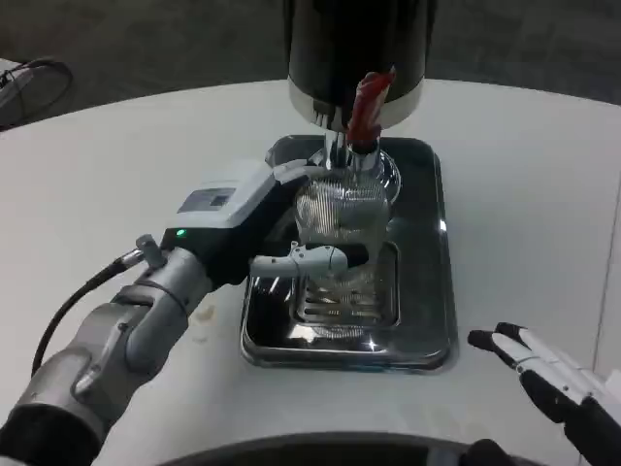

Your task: Grasp the cup under the faucet to collect the drink, then remove the cup.

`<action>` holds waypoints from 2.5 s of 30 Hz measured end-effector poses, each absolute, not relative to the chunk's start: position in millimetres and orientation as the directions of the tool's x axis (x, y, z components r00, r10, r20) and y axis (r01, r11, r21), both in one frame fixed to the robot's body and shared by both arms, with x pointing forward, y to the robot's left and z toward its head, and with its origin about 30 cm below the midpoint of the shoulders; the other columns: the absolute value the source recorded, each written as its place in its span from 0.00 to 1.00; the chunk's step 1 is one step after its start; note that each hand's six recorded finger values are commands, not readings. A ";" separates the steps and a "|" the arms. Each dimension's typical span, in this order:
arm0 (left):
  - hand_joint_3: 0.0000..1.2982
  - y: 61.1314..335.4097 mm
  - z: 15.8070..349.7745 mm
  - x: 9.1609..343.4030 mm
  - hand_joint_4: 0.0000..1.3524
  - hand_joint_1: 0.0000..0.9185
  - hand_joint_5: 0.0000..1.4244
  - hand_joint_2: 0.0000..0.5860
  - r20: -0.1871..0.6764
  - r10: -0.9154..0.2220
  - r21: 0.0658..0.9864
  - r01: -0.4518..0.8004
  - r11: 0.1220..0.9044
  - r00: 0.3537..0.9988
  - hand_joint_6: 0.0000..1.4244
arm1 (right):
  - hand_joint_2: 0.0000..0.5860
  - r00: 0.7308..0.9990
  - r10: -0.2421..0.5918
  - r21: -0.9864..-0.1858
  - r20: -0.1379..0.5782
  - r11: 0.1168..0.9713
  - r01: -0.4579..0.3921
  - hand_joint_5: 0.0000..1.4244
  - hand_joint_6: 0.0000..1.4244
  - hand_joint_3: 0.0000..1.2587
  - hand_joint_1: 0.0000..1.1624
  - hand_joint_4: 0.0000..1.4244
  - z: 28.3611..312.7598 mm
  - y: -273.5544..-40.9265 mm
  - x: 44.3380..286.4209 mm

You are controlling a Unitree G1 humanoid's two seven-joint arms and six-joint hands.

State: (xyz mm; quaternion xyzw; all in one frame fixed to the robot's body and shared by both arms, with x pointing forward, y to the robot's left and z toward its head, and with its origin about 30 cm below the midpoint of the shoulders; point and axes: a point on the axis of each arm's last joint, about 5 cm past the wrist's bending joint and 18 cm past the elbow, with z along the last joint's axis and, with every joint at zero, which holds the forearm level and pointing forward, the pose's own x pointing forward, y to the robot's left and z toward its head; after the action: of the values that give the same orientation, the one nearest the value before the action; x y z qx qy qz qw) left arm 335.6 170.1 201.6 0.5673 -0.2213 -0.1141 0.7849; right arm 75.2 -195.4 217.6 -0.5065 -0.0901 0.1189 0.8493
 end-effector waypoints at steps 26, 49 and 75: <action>0.12 196.3 212.8 314.3 0.04 0.03 0.21 0.14 0.337 -0.397 0.878 -0.131 0.461 0.854 0.21 | 0.79 0.956 0.293 -0.869 0.006 0.474 -0.140 0.03 0.07 0.10 0.24 0.00 215.8 -192.5 78.5; 0.18 245.8 245.8 248.2 0.16 0.00 0.24 0.15 0.498 -0.357 0.583 -0.001 0.812 0.790 0.21 | 0.79 0.954 0.300 -0.876 0.011 0.463 -0.136 0.04 0.07 0.09 0.24 0.02 220.1 -190.7 88.5; 0.14 200.4 316.8 286.6 0.09 0.00 0.19 0.15 0.370 -0.644 0.507 0.435 0.744 0.670 0.17 | 0.80 0.954 0.297 -0.877 0.030 0.466 -0.117 0.04 0.07 0.09 0.24 0.02 217.2 -192.4 80.3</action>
State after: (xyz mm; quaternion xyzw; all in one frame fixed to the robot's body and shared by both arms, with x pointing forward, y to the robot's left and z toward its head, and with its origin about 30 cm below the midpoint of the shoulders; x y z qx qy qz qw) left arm 286.6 200.4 316.8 0.1920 -0.2721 -0.3018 0.8933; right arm 80.3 -192.4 217.2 -0.5024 -0.0896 0.1218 0.8513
